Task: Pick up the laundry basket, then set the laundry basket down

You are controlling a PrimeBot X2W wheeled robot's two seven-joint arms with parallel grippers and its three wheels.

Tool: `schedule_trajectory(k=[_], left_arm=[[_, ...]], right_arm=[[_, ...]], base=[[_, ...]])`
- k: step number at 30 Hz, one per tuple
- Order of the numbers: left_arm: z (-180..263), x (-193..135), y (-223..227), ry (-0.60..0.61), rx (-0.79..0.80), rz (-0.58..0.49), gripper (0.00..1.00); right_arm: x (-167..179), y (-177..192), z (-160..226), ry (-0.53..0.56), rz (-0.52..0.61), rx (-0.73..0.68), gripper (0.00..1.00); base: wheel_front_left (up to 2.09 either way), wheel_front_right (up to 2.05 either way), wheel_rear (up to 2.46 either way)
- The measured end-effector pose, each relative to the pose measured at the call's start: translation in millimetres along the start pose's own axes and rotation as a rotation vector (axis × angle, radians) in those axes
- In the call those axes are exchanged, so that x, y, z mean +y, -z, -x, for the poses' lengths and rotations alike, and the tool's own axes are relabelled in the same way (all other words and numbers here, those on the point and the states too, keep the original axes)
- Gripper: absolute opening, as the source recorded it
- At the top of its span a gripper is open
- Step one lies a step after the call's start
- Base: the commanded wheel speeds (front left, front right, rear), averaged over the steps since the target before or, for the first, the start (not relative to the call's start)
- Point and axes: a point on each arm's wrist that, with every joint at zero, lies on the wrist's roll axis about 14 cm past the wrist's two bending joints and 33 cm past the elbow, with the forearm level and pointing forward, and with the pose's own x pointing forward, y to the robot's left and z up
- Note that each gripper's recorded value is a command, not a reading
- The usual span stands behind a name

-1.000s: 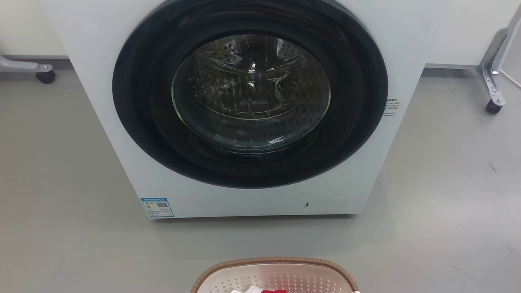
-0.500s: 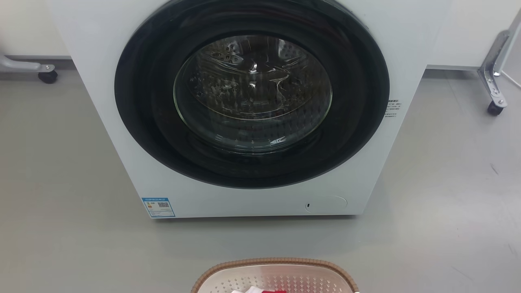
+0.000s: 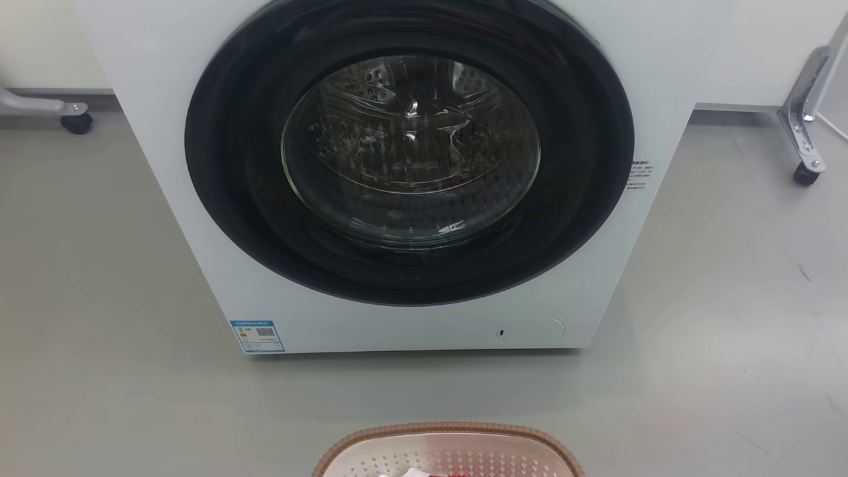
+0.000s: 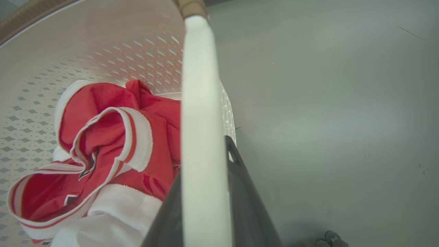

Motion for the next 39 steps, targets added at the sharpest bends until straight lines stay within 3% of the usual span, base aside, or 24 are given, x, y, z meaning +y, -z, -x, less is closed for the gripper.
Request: schedule_trajectory(k=[24, 39], left_arm=[[-4, 2, -1, -0.003, 0.008, -0.003, 0.0], [-38, 7, -75, -0.017, -0.087, -0.002, 0.0]], right_arm=[[1, -2, -5, -0.005, 0.0, 0.001, 0.0], [1, -84, -49, -0.014, 0.054, -0.109, 0.0]], base=[[0.0, 0.0, 0.0], [0.0, 0.0, 0.0]])
